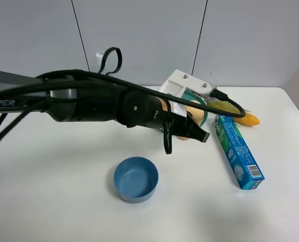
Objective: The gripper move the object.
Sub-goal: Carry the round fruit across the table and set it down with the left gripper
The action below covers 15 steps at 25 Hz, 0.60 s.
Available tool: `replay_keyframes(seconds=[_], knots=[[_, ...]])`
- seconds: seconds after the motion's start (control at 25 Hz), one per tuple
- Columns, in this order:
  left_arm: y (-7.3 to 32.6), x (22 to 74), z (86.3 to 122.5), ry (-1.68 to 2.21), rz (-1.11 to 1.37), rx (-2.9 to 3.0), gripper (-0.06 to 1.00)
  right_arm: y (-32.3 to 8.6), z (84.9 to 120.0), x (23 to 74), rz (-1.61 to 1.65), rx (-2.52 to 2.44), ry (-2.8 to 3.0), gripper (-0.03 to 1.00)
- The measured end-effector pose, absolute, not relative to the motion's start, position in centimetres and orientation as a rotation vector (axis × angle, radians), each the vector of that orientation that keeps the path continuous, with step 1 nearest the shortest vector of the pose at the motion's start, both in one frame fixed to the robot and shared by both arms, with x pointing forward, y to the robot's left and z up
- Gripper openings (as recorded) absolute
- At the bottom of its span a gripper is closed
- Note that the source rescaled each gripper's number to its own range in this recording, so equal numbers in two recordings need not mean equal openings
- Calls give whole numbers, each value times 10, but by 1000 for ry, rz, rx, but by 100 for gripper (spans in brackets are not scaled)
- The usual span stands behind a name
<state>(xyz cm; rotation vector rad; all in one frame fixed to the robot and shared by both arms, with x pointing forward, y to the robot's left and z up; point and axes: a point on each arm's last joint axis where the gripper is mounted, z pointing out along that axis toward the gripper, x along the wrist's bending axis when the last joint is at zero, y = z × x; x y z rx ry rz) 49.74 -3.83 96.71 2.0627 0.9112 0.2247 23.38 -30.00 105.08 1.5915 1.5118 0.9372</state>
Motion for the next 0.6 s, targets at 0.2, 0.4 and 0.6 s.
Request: replay_keyframes(seconds=[0.2, 0.4, 0.6], knots=[[-43, 499, 935, 936, 214, 2121, 0, -300, 1051, 234, 937, 1592, 1512, 100], [-51, 492, 923, 891, 217, 2150, 0, -300, 1051, 234, 937, 1592, 1512, 100], [-54, 491, 922, 877, 230, 2137, 0, -300, 1051, 234, 937, 1592, 1512, 100]])
